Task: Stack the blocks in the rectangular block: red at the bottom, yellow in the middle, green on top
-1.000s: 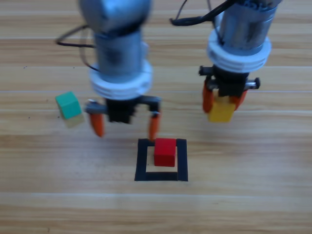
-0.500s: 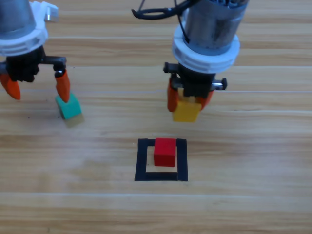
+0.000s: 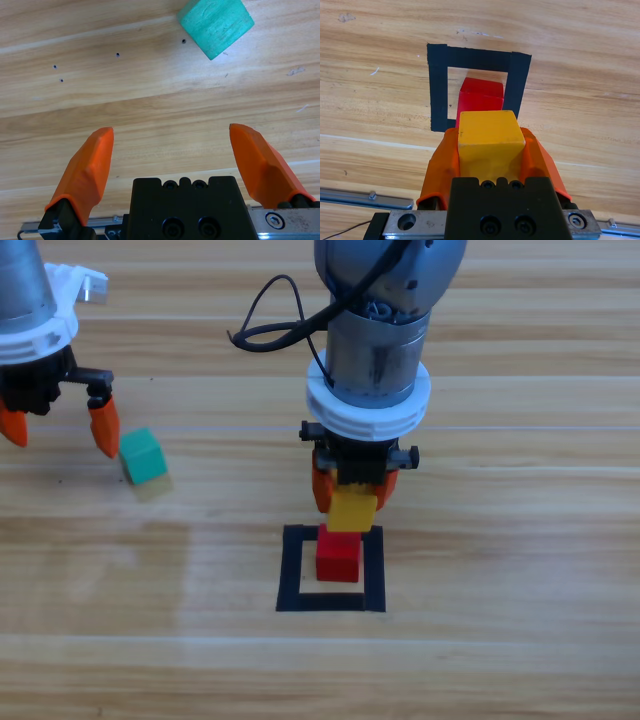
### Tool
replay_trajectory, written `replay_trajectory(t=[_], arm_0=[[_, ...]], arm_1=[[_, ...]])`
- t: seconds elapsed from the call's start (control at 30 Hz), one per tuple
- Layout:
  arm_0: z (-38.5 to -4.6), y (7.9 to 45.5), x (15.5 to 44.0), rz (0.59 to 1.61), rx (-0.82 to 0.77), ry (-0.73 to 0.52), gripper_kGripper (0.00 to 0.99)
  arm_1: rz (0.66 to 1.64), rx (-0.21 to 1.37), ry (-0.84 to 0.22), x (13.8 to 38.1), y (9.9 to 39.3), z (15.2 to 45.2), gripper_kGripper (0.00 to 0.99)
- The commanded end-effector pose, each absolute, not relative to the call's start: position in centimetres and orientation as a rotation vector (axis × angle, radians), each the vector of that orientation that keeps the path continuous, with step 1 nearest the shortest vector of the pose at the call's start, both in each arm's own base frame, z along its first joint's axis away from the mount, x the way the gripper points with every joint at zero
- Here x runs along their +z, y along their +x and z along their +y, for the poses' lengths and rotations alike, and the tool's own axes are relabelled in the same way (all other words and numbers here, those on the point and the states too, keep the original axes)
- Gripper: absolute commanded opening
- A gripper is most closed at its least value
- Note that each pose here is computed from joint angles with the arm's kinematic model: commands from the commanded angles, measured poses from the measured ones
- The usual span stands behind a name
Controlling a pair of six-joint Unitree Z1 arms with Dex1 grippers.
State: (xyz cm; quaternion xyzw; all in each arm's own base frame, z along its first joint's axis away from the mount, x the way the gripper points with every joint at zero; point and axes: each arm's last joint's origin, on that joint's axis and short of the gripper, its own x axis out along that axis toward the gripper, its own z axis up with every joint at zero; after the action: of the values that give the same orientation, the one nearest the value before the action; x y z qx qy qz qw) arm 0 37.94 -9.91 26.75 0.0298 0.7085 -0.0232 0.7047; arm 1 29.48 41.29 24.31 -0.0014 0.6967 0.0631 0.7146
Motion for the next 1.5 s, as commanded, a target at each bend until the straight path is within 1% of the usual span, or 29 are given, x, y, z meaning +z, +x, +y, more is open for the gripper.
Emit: replay_trajectory(t=[0.03,0.43,0.53,0.7,1.0,1.17,1.33,1.4,1.47,1.5], arm_0=[[-8.9,38.3,27.4,1.545,-0.061,0.063,0.990],[-8.8,38.3,28.3,1.524,-0.152,0.044,0.990],[-8.8,38.5,28.3,1.520,-0.172,0.055,0.990],[-8.7,39.2,27.8,1.521,-0.196,0.091,0.990],[-5.8,40.4,27.0,1.528,-0.261,0.162,0.990],[-5.7,41.2,26.0,1.537,-0.313,0.242,0.990],[-5.8,41.7,25.8,1.538,-0.331,0.270,0.990],[-5.8,42.0,25.6,1.552,-0.320,0.255,0.990],[-6.1,42.3,25.8,1.550,-0.256,0.189,0.990],[-6.3,42.5,25.9,1.559,-0.207,0.135,0.990]], arm_1=[[1.597,0.111,-0.068,20.9,28.4,42.9,0.000],[1.586,0.086,-0.085,20.1,28.0,43.5,0.000],[1.587,0.080,-0.086,19.8,28.1,43.5,0.000],[1.581,0.067,-0.092,19.5,28.1,43.5,0.000],[1.578,0.043,-0.099,19.2,28.2,43.5,0.000],[1.574,0.047,-0.103,19.2,27.9,43.7,0.000],[1.564,0.055,-0.111,19.5,27.4,44.1,0.000],[1.563,0.056,-0.110,19.6,27.3,44.2,0.000],[1.564,0.054,-0.110,19.5,27.3,44.2,0.000],[1.563,0.054,-0.113,19.4,27.2,44.2,0.000]])
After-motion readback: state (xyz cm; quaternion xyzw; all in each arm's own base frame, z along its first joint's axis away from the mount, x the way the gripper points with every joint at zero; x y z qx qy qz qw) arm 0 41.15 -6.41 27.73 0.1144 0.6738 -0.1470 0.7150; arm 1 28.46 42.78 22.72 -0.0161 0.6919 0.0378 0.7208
